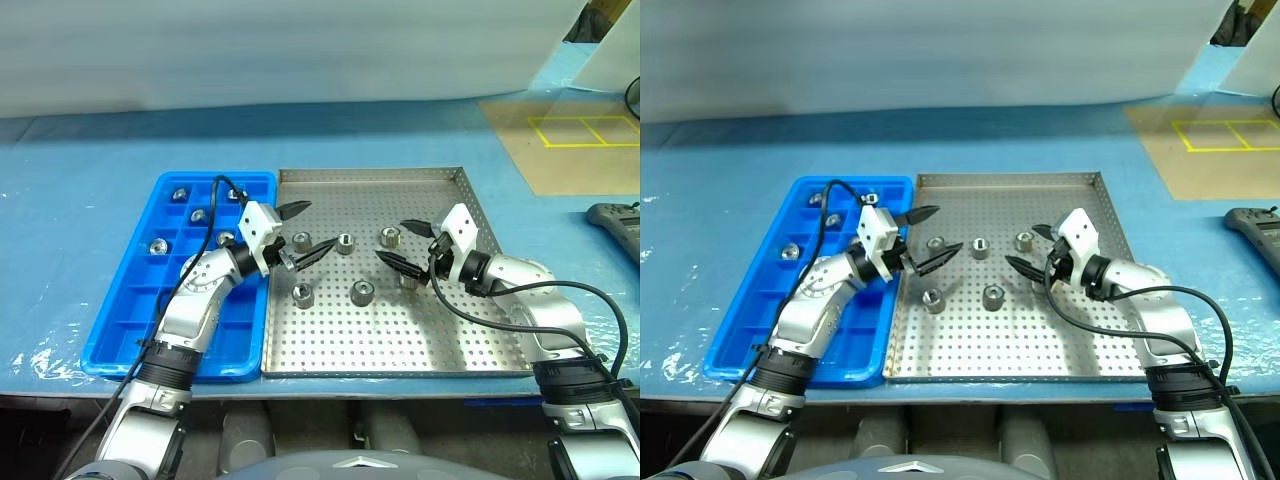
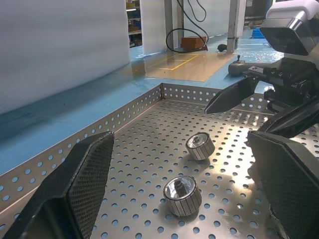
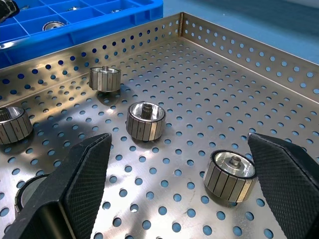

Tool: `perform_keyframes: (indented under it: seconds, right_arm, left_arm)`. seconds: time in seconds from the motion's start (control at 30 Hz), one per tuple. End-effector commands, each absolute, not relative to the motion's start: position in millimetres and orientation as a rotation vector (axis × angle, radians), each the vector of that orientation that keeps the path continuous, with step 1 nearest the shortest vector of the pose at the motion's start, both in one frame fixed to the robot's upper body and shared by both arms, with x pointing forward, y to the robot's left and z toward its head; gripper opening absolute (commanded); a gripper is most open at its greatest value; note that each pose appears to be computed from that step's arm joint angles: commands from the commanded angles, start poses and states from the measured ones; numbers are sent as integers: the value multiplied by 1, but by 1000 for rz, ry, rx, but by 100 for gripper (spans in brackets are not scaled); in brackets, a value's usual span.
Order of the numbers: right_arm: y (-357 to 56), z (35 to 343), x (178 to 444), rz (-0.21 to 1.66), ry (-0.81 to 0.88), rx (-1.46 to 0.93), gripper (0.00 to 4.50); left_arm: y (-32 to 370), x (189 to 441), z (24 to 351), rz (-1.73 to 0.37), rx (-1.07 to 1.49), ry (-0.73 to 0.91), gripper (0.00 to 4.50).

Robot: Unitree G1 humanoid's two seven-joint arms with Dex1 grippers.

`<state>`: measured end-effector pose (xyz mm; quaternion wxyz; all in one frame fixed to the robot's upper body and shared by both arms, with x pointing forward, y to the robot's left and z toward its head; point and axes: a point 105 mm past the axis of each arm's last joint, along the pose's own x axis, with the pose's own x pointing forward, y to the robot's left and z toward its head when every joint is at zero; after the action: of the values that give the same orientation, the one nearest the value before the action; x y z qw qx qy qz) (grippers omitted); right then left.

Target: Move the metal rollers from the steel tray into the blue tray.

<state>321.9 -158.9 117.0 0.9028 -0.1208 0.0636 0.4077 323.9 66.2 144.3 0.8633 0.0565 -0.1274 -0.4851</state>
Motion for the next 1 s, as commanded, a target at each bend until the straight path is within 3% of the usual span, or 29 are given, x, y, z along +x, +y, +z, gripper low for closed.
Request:
perform_keyframes:
  seconds: [0.03,0.67,1.0]
  right_arm:
    - [-156,129,324,851,80,-270,445]
    - [-156,129,322,858,84,-270,445]
    - [-161,127,318,859,102,-277,445]
  left_arm:
    - [64,323,157,-1026,139,-319,450]
    - [64,323,158,-1042,158,-314,450]
    - [61,320,150,-1113,248,-222,450]
